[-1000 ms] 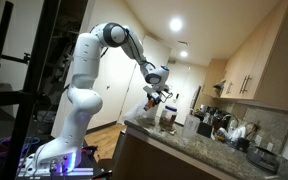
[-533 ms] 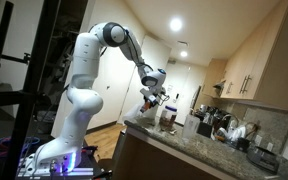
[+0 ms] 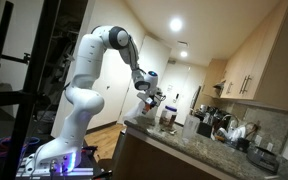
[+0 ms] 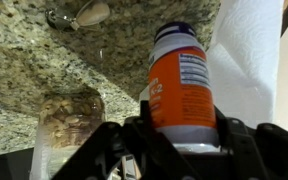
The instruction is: Put the white and orange can on the countertop
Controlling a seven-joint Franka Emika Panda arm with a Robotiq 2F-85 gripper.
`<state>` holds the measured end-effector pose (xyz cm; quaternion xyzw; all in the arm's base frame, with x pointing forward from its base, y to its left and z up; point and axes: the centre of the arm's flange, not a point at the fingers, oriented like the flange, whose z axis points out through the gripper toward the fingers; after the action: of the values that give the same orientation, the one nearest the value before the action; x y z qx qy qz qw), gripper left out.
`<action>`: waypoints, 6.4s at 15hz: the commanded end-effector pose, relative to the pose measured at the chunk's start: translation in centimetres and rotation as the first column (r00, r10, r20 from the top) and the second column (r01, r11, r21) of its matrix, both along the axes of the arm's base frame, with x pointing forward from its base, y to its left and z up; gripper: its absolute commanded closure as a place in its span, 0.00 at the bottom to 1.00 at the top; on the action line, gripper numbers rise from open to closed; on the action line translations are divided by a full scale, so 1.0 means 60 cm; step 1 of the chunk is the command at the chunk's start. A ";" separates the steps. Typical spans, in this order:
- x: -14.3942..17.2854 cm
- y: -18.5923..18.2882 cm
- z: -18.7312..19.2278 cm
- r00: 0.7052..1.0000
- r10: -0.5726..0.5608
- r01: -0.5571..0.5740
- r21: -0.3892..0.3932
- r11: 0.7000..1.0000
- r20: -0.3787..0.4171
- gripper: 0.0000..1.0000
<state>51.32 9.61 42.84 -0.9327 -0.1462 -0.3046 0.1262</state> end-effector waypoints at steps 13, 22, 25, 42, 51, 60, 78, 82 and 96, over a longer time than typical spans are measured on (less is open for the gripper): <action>0.018 -0.008 -0.052 0.995 -0.022 0.033 -0.123 0.992 0.092 0.75; 0.014 0.001 -0.047 0.997 -0.024 0.030 -0.089 0.996 0.066 0.50; 0.012 0.001 -0.047 0.998 -0.020 0.026 -0.103 0.994 0.054 0.75; 0.018 0.006 -0.022 0.958 -0.130 0.162 -0.106 0.981 0.257 0.75; 0.012 0.014 -0.018 0.976 -0.106 0.121 -0.070 0.990 0.191 0.75; 0.010 0.014 -0.041 0.982 -0.147 0.153 -0.043 0.987 0.120 0.75; 0.011 0.017 -0.028 0.980 -0.111 0.125 -0.072 0.990 0.164 0.75; 0.004 0.029 -0.028 0.994 -0.091 0.096 -0.087 0.992 0.064 0.75; 0.021 0.026 -0.034 0.935 -0.183 0.216 -0.076 0.973 0.304 0.75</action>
<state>52.27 11.05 41.24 -0.9046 -0.0933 -0.4135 0.0457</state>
